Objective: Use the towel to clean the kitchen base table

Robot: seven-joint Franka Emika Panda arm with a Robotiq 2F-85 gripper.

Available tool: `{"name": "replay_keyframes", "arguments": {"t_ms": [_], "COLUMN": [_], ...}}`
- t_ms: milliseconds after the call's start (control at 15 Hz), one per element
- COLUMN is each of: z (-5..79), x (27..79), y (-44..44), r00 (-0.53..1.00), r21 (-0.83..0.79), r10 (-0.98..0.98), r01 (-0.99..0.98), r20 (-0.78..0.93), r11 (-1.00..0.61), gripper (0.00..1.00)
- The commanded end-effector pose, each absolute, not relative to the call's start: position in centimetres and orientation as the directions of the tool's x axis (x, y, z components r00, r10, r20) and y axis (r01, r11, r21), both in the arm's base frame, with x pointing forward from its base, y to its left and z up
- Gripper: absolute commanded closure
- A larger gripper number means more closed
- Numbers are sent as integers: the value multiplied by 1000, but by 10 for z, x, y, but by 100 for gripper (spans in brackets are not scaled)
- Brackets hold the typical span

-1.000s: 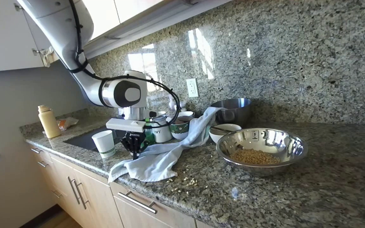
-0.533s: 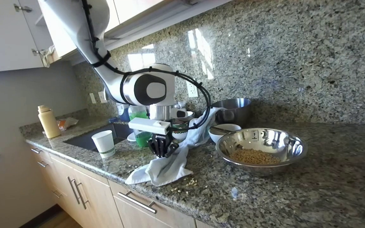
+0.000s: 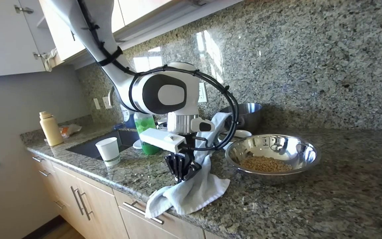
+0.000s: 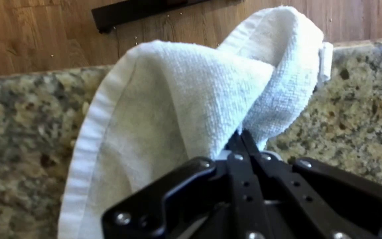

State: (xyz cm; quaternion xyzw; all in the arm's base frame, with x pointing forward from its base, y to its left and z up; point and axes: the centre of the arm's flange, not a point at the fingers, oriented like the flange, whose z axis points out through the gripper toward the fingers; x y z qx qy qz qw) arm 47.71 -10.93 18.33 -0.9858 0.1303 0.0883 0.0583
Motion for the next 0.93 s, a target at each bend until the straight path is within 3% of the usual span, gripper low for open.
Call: {"name": "replay_keyframes", "arguments": {"t_ms": [0, 400, 867], "z": [184, 225, 257], "x": [452, 504, 532], "y": [-94, 48, 189], "r00": [953, 990, 904], "r21": [-108, -145, -198], "r10": [-226, 93, 426], "r01": [-251, 77, 411], "r20": [-201, -104, -40], "r11": [-962, -986, -890], "gripper": [100, 100, 100]}}
